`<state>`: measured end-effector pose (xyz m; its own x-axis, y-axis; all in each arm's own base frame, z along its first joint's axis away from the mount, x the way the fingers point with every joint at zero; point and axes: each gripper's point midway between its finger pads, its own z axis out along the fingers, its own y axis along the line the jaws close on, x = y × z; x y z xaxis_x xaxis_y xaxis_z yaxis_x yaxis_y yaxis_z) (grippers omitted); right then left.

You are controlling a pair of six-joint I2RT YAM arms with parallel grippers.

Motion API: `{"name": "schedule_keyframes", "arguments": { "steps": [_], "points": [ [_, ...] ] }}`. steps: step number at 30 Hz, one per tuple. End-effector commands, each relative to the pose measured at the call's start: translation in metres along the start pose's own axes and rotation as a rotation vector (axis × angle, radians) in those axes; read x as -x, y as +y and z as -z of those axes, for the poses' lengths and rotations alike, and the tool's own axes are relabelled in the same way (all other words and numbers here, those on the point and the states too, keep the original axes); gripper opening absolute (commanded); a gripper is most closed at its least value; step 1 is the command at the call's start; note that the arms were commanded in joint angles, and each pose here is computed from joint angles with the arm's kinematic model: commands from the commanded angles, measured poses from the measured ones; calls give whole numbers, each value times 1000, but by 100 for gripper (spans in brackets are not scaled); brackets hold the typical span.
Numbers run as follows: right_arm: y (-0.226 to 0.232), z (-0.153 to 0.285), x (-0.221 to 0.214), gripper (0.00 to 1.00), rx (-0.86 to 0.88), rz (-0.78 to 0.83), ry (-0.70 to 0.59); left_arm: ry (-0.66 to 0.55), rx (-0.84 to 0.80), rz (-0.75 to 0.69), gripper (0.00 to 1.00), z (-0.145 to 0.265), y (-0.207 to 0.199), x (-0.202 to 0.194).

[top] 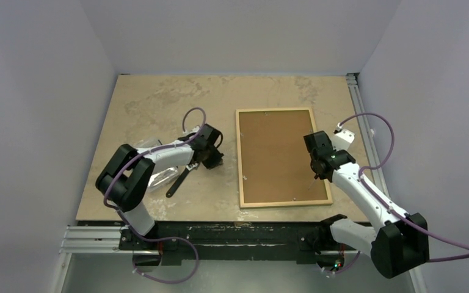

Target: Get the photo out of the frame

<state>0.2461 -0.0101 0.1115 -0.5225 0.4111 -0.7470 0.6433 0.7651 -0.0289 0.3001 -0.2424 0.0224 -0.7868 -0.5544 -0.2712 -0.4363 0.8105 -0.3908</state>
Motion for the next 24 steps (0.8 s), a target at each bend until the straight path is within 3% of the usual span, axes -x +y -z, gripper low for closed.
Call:
{"name": "schedule_keyframes", "arguments": {
  "steps": [1, 5, 6, 13, 17, 24],
  "points": [
    [7, -6, -3, 0, -4, -78, 9, 31, -96, 308, 0, -2, -3, -8],
    [14, -5, -4, 0, 38, -63, 24, 82, -179, 209, 0, 10, -22, -18],
    [14, -5, -3, 0, 42, -50, 22, 69, -210, 169, 6, 17, -24, -18],
    [16, 8, 5, 0, 108, -49, 6, 49, -370, -249, 51, 62, -28, -59],
    [21, 18, 7, 0, 179, -68, 6, 34, -470, -451, 97, 82, -31, -87],
    [16, 25, 6, 0, 205, -89, 9, 77, -323, -612, 98, 67, -16, -104]
  ]
}}
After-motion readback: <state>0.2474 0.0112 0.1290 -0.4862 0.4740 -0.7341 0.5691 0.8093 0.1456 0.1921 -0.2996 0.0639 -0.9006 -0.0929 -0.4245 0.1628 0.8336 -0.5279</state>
